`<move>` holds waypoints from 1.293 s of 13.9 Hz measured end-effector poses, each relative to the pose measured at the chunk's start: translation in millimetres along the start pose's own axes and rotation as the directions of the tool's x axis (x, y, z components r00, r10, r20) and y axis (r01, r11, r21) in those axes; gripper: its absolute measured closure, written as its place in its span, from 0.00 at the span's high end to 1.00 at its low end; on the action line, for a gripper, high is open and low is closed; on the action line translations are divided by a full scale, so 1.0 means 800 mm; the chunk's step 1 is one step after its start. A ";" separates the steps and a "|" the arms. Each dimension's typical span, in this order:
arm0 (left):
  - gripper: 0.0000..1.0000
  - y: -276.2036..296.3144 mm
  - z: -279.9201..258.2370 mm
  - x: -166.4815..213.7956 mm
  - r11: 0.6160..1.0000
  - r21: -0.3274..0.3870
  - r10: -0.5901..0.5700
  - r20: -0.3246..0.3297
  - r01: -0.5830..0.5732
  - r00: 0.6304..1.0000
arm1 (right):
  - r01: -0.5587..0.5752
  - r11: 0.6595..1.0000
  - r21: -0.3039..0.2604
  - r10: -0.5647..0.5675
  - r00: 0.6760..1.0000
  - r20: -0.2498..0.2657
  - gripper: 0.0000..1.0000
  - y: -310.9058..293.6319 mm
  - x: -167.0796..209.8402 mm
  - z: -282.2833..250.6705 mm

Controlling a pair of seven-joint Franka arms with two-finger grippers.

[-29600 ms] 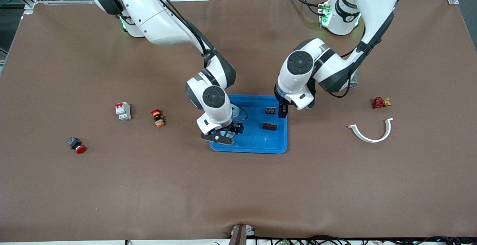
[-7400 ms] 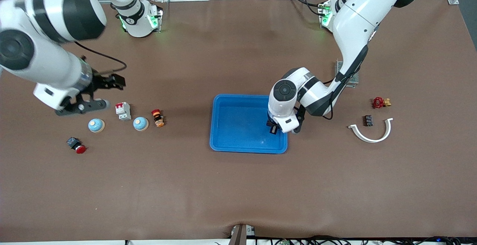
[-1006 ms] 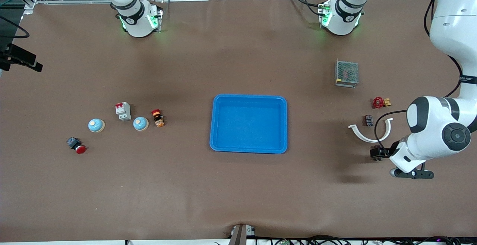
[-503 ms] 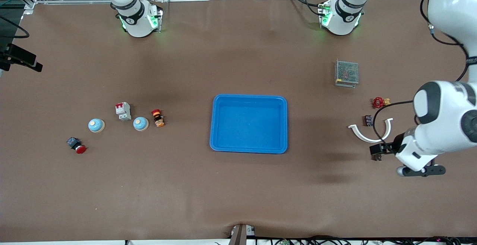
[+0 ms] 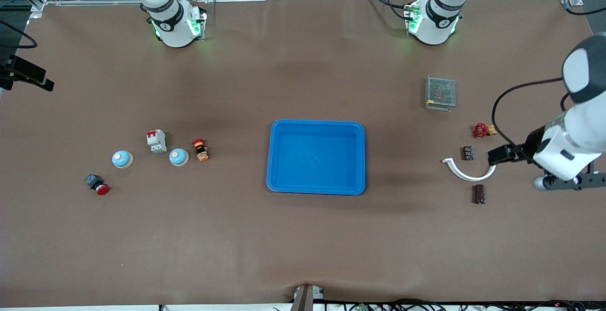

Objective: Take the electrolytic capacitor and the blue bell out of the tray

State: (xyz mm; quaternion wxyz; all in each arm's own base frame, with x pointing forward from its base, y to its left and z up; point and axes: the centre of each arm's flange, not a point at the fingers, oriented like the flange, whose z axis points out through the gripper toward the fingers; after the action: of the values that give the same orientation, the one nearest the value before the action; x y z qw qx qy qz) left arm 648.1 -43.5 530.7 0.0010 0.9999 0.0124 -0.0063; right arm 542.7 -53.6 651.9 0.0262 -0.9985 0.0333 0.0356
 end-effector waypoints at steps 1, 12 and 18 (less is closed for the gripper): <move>1.00 0.003 -0.021 -0.013 1.000 0.003 0.030 0.001 -0.030 1.000 | 0.000 1.000 0.000 0.000 1.000 0.000 1.00 0.000 0.000 0.000; 1.00 -0.011 -0.155 -0.119 0.995 -0.018 0.094 -0.018 -0.094 0.995 | 0.000 1.000 0.000 0.000 1.000 0.000 1.00 0.000 0.000 0.000; 1.00 0.006 -0.171 -0.133 0.992 -0.016 0.121 -0.041 -0.122 0.992 | 0.001 1.000 0.000 -0.001 1.000 0.000 1.00 0.000 0.000 0.000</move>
State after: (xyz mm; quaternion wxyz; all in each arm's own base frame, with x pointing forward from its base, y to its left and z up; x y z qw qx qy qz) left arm 543.7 -50.4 669.1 0.0102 0.9987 -0.0484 0.0138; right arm 542.7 -53.4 652.0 0.0262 -0.9985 0.0329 0.0355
